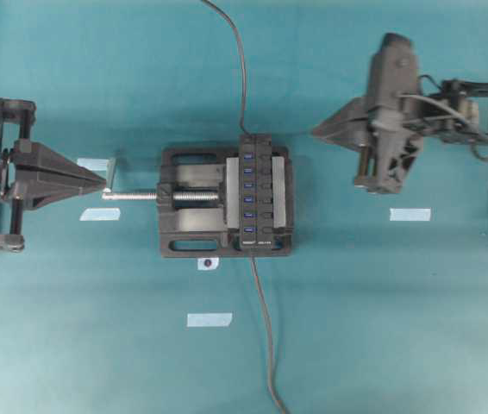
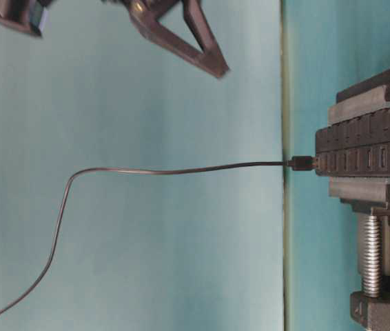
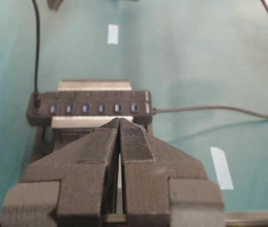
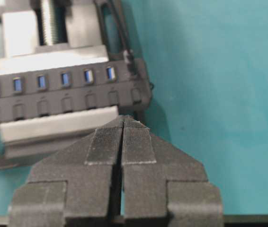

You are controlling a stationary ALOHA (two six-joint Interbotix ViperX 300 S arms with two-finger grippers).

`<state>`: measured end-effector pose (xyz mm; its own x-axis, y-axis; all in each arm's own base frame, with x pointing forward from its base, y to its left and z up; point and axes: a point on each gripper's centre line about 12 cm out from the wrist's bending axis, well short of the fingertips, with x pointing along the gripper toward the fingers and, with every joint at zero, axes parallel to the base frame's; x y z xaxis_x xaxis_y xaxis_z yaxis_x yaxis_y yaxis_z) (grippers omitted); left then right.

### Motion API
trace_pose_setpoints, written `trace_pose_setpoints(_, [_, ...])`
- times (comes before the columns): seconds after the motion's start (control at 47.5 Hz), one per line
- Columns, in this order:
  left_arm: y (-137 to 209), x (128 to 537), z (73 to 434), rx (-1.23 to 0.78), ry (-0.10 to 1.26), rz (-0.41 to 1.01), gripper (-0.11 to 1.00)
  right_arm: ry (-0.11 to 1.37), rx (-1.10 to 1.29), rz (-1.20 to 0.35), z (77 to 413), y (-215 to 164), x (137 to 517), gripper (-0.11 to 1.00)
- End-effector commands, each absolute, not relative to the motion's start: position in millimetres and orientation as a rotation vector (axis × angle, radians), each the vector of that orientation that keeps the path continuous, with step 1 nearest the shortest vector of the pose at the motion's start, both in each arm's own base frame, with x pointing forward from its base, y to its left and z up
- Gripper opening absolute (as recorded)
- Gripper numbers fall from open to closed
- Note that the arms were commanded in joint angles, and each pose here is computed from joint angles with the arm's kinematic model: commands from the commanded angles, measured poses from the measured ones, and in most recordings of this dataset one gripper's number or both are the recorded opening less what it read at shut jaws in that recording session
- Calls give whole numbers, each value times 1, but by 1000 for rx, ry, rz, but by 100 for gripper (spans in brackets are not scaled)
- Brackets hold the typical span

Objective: Insert the USB into the front port of the fixed hub.
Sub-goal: 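Lower the right gripper onto the USB plug at the hub's front port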

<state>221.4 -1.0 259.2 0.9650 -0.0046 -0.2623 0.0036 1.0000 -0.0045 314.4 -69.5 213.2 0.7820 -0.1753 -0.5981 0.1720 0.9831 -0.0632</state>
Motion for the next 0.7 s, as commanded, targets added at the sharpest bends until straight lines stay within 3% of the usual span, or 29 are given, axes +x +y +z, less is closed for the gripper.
trace_pose_setpoints(0.0, [-1,225,271,-1,235,-6,0,598,-27,-190,224,-74,325,-5])
trace_pose_setpoints(0.674, [-1,224,269,-1,238,-6,0,627,-60,-175,198,-83,367,-5])
